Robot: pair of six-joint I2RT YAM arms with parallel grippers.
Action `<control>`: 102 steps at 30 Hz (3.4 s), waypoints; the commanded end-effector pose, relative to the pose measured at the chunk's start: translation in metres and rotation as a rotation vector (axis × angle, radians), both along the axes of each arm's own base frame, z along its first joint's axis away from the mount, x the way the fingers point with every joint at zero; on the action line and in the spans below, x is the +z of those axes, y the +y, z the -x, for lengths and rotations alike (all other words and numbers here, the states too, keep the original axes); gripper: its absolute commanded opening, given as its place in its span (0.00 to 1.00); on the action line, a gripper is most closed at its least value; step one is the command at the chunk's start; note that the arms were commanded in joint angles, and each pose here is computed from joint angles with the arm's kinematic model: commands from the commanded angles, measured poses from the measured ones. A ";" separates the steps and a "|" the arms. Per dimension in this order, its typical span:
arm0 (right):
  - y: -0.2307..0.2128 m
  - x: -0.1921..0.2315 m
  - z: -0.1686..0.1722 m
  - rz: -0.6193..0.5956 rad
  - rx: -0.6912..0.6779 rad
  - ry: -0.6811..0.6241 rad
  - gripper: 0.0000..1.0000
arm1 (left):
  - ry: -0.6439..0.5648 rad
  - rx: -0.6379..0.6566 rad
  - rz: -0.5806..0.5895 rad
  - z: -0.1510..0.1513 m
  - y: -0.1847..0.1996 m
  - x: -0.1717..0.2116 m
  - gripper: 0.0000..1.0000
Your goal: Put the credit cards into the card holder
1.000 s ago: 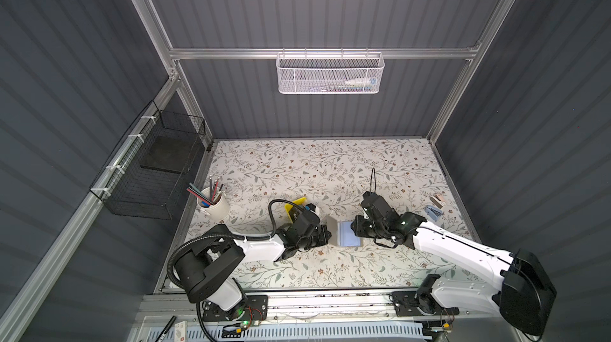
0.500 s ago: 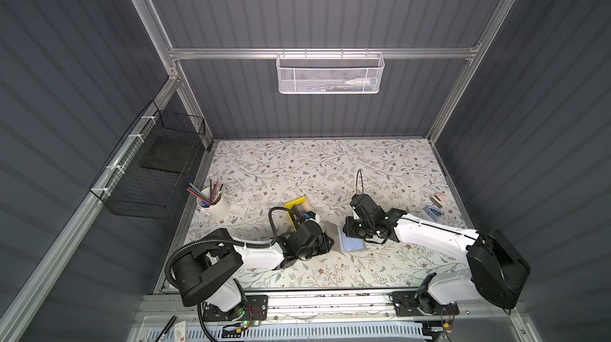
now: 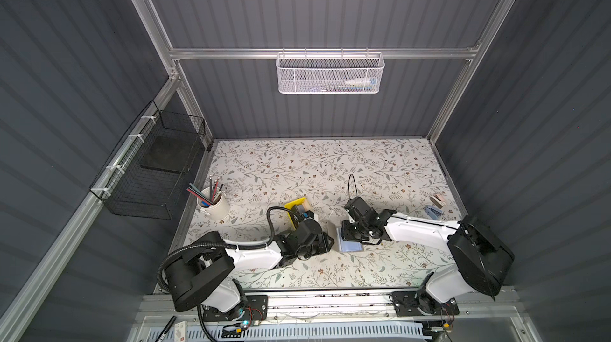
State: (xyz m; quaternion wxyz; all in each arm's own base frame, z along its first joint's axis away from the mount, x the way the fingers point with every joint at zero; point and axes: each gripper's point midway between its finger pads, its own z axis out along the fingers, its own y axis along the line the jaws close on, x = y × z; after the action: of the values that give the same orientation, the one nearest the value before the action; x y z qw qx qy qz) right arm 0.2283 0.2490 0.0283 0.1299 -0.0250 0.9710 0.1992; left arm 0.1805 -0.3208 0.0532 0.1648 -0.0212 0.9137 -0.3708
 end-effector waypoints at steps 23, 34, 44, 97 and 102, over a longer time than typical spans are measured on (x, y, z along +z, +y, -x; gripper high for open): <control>0.028 0.055 0.008 -0.106 0.060 -0.096 0.12 | -0.070 -0.062 -0.054 -0.001 0.008 0.042 0.42; 0.048 0.052 0.012 -0.167 0.083 -0.060 0.12 | -0.119 -0.119 -0.045 0.004 0.016 0.065 0.42; 0.053 0.020 0.014 -0.162 0.053 0.016 0.10 | -0.108 -0.216 -0.022 0.010 0.001 0.058 0.41; -0.042 -0.004 0.020 0.155 -0.059 0.011 0.14 | -0.039 -0.167 -0.148 0.000 0.004 -0.029 0.13; -0.052 -0.019 0.022 0.218 -0.069 0.035 0.14 | -0.035 -0.159 -0.162 0.002 0.011 -0.032 0.13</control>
State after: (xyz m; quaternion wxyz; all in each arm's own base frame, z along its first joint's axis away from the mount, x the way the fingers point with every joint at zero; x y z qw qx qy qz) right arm 0.2110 0.2128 0.0223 0.1274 -0.0039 0.9840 0.1245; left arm 0.1804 -0.3185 0.0297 0.1555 0.0808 0.9307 -0.3210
